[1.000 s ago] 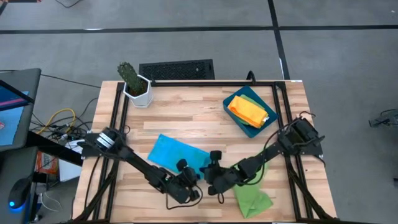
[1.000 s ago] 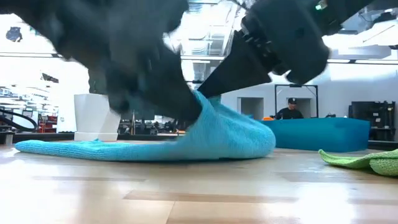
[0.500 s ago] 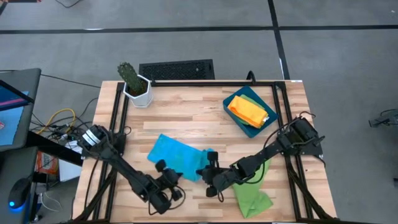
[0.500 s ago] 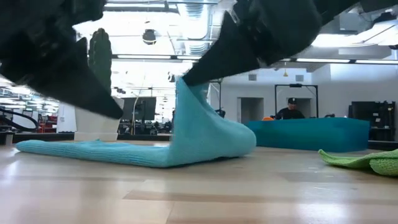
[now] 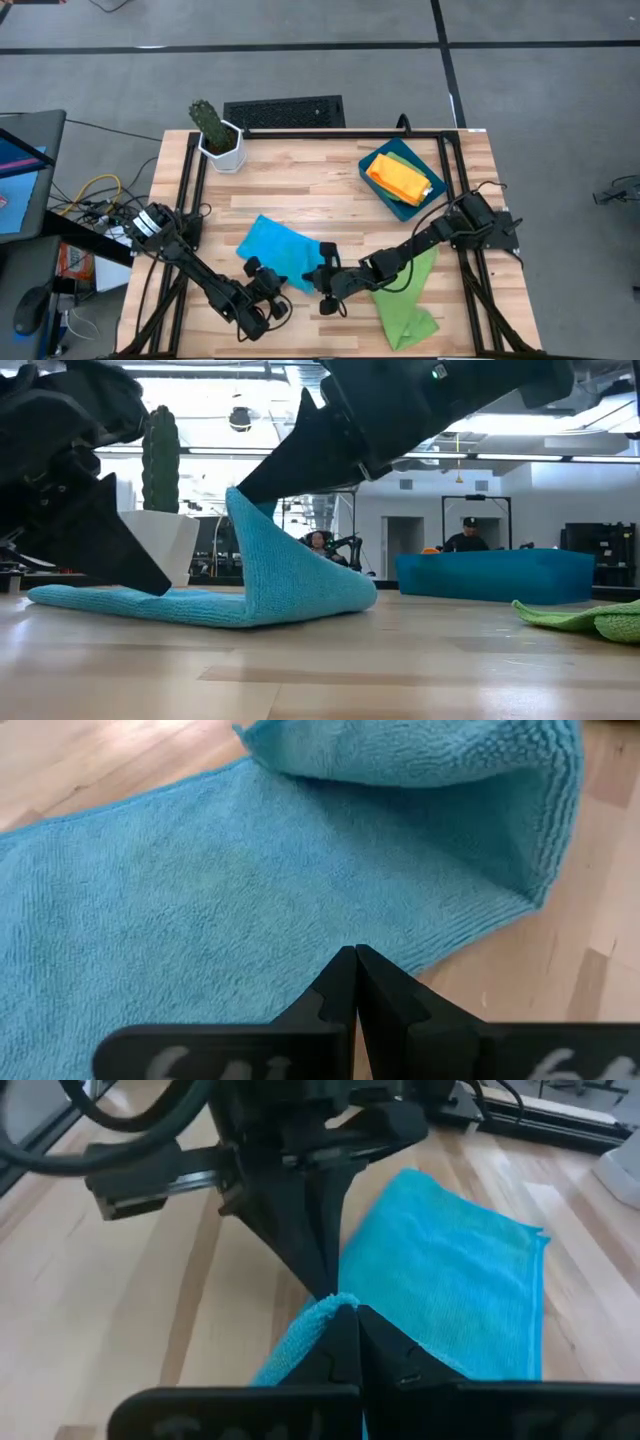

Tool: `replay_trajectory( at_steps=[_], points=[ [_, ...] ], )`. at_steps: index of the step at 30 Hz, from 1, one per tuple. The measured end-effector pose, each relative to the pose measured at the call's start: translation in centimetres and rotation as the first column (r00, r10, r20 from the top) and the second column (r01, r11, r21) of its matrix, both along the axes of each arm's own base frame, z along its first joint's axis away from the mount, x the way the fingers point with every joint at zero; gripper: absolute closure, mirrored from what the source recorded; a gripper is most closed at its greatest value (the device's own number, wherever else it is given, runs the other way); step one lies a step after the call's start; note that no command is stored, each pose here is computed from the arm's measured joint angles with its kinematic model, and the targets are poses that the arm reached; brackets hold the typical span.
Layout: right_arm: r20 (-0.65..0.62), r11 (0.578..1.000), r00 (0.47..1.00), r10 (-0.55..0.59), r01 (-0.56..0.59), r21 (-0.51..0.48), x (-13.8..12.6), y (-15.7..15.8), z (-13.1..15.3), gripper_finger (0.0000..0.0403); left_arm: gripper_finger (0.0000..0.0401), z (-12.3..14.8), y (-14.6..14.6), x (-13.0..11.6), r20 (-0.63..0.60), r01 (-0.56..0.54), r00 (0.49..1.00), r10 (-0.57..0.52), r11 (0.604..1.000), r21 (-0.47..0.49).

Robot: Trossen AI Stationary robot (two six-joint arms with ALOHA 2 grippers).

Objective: Fold microfiber towels
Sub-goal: Fold the blue microfiber cloth

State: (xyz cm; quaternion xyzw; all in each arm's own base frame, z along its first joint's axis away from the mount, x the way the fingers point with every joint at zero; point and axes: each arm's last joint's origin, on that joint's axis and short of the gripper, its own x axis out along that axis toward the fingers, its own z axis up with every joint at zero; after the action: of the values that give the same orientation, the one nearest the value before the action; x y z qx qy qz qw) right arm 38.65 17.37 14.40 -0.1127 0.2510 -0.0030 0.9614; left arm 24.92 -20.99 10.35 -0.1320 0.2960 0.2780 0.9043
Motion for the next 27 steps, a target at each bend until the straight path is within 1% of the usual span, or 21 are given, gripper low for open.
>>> replay_trajectory(
  at_steps=[5, 7, 10, 14, 21, 24, 27],
  points=[
    [0.02, 1.0, 1.0, 0.004, -0.005, 0.03, 0.7, -0.9, 0.0, 0.0392, 0.0401, 0.0, 0.1, 0.1, -0.001, -0.003, 1.0, 0.003, 1.0, 0.002],
    [0.039, 0.999, 0.999, 0.008, -0.01, 0.046, 1.2, -1.0, -0.7, 0.0391, 0.0401, 0.0, 0.1, 0.1, 0.0, -0.002, 1.0, 0.002, 1.0, 0.005],
    [0.02, 0.999, 1.0, 0.021, -0.022, 0.049, 1.7, -1.0, -2.0, 0.0392, 0.0401, 0.0, 0.1, 0.1, -0.003, -0.001, 1.0, 0.001, 1.0, 0.002],
    [0.009, 0.999, 1.0, 0.022, -0.023, 0.044, 2.0, -0.8, -2.7, 0.0389, 0.0401, 0.0, 0.1, 0.1, -0.004, 0.0, 1.0, 0.0, 1.0, 0.003],
    [0.018, 0.998, 0.999, 0.031, -0.032, 0.057, 2.5, -0.8, -2.5, 0.039, 0.0401, 0.0, 0.1, 0.1, -0.008, 0.007, 1.0, -0.007, 1.0, 0.009],
    [0.027, 0.998, 0.999, 0.025, -0.026, 0.06, 2.6, -1.1, -2.4, 0.0384, 0.0401, 0.0, 0.1, 0.1, -0.009, 0.006, 1.0, -0.006, 1.0, 0.009],
    [0.024, 0.995, 0.999, 0.043, -0.045, 0.086, 2.8, -1.4, -2.4, 0.0379, 0.0401, 0.0, 0.1, 0.1, -0.008, 0.007, 1.0, -0.006, 1.0, 0.009]
  ],
)
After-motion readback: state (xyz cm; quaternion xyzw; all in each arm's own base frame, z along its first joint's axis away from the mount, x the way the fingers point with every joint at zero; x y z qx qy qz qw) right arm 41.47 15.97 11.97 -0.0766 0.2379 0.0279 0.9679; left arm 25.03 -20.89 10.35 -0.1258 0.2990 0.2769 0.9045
